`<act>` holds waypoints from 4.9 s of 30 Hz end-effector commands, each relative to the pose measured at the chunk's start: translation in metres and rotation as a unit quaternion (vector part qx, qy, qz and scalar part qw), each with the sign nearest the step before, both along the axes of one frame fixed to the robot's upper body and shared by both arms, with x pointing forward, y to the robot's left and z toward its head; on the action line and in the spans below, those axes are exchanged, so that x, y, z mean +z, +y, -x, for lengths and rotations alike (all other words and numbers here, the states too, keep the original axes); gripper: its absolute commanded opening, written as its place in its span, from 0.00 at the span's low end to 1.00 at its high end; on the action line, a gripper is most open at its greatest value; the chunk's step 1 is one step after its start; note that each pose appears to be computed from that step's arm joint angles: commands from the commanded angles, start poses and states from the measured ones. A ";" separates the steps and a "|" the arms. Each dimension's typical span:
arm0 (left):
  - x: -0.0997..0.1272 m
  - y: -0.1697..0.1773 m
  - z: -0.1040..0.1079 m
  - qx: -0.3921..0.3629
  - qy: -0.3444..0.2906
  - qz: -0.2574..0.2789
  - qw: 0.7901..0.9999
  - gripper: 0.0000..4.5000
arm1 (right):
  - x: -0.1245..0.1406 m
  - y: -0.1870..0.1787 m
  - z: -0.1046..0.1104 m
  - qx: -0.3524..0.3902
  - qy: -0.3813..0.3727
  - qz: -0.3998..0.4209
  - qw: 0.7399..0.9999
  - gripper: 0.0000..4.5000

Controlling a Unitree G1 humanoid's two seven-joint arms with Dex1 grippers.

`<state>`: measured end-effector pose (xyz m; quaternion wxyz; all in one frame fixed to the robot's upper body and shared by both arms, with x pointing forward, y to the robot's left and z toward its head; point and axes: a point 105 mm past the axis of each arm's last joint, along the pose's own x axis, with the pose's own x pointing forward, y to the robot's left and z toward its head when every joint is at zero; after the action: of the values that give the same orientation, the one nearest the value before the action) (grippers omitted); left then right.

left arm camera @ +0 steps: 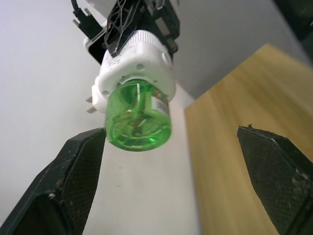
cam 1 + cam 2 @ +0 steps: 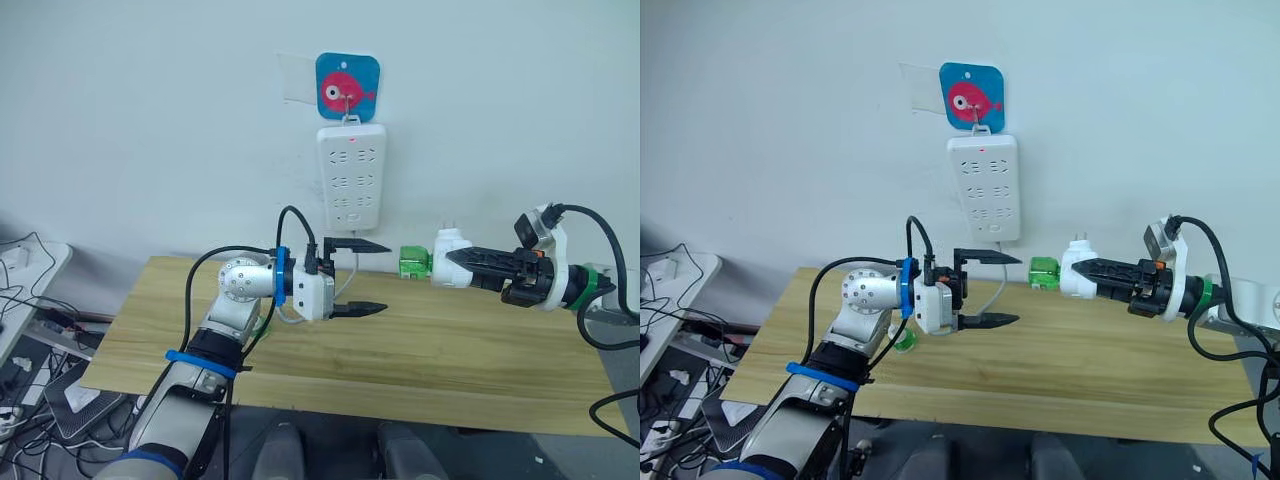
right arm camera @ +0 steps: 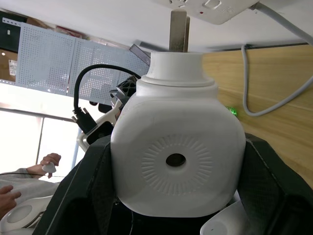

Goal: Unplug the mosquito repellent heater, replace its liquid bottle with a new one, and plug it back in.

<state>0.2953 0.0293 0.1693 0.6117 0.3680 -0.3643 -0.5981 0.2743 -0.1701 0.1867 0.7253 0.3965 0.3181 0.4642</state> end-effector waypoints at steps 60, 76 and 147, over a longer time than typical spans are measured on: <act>0.030 0.016 0.012 -0.129 0.850 -0.004 0.511 0.50 | 0.006 0.007 0.029 0.052 -0.044 0.058 0.996 0.66; 0.023 0.033 0.004 -0.047 0.737 0.004 0.674 0.99 | 0.012 -0.006 0.015 0.005 -0.032 0.014 0.999 0.66; 0.023 0.035 0.002 -0.097 0.792 -0.024 0.602 0.50 | -0.042 -0.048 -0.007 -0.082 -0.008 0.227 0.970 0.66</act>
<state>0.2949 0.0635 0.1800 0.5885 -0.2859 0.2675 -0.7074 0.2728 -0.2019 0.1544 0.8045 0.2759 0.3725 0.3714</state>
